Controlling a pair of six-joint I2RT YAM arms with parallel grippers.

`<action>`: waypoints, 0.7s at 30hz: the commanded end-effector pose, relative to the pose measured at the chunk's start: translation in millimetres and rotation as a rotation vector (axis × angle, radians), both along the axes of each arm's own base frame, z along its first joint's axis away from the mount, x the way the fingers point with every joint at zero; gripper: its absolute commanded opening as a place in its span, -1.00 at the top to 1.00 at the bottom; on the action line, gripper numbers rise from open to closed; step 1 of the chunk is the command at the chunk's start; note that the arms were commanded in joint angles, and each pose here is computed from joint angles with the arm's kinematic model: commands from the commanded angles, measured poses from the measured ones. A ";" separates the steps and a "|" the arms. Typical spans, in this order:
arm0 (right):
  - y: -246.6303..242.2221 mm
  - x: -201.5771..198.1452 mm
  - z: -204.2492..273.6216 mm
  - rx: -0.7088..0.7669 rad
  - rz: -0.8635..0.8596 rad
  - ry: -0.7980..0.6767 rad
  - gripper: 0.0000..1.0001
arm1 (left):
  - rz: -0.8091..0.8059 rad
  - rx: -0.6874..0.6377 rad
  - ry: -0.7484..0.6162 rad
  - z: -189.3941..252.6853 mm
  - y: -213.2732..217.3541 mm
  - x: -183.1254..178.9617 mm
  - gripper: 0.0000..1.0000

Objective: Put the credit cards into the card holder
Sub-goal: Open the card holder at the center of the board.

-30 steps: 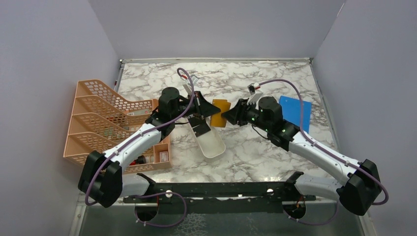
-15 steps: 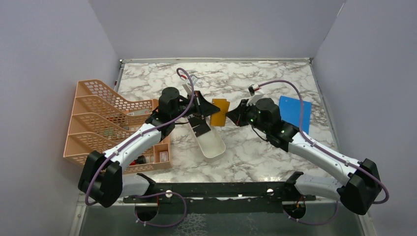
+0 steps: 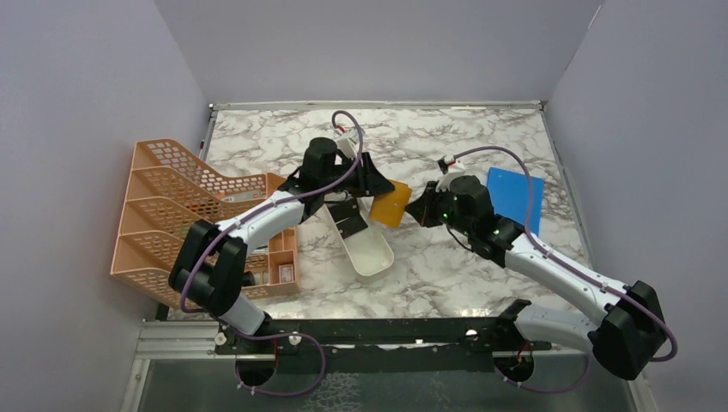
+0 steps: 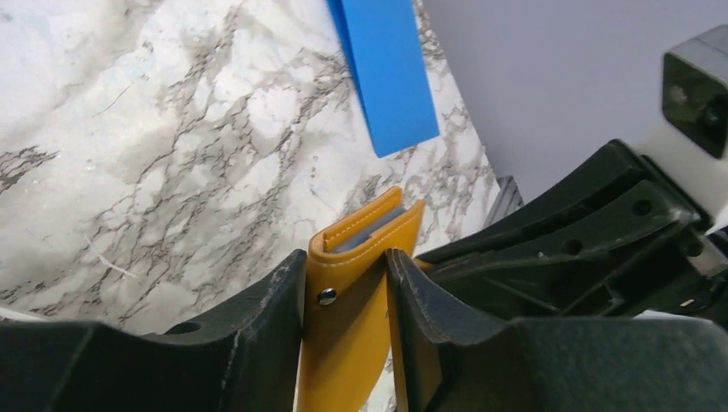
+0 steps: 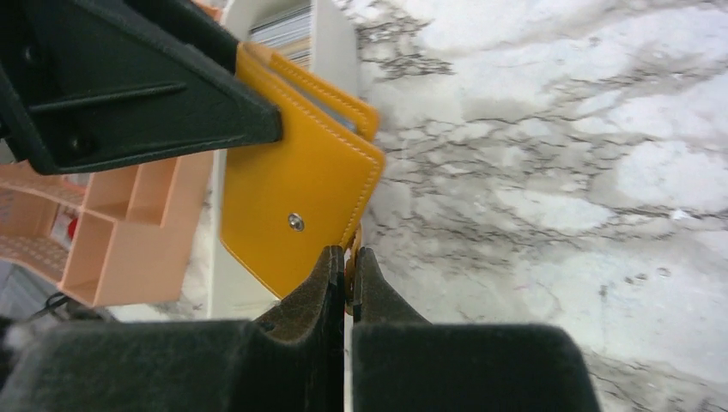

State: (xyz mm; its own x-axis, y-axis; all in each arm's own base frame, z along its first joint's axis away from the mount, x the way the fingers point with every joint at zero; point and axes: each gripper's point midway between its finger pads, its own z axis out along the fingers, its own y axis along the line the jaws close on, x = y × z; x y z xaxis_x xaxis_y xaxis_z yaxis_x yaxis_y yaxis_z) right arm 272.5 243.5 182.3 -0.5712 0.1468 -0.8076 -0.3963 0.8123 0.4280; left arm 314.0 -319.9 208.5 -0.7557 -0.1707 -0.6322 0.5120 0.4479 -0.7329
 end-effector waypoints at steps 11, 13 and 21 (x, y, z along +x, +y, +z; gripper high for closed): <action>-53.1 18.3 -64.9 -0.032 -0.051 0.204 0.97 | 0.092 0.243 0.045 -36.5 19.8 33.4 0.12; -49.2 17.2 -56.7 -0.014 -0.031 0.204 0.97 | 0.087 0.277 0.069 -43.1 24.0 28.7 0.12; -16.7 1.9 -3.1 0.191 0.112 0.189 0.97 | 0.066 0.324 0.076 -55.1 31.5 -3.7 0.12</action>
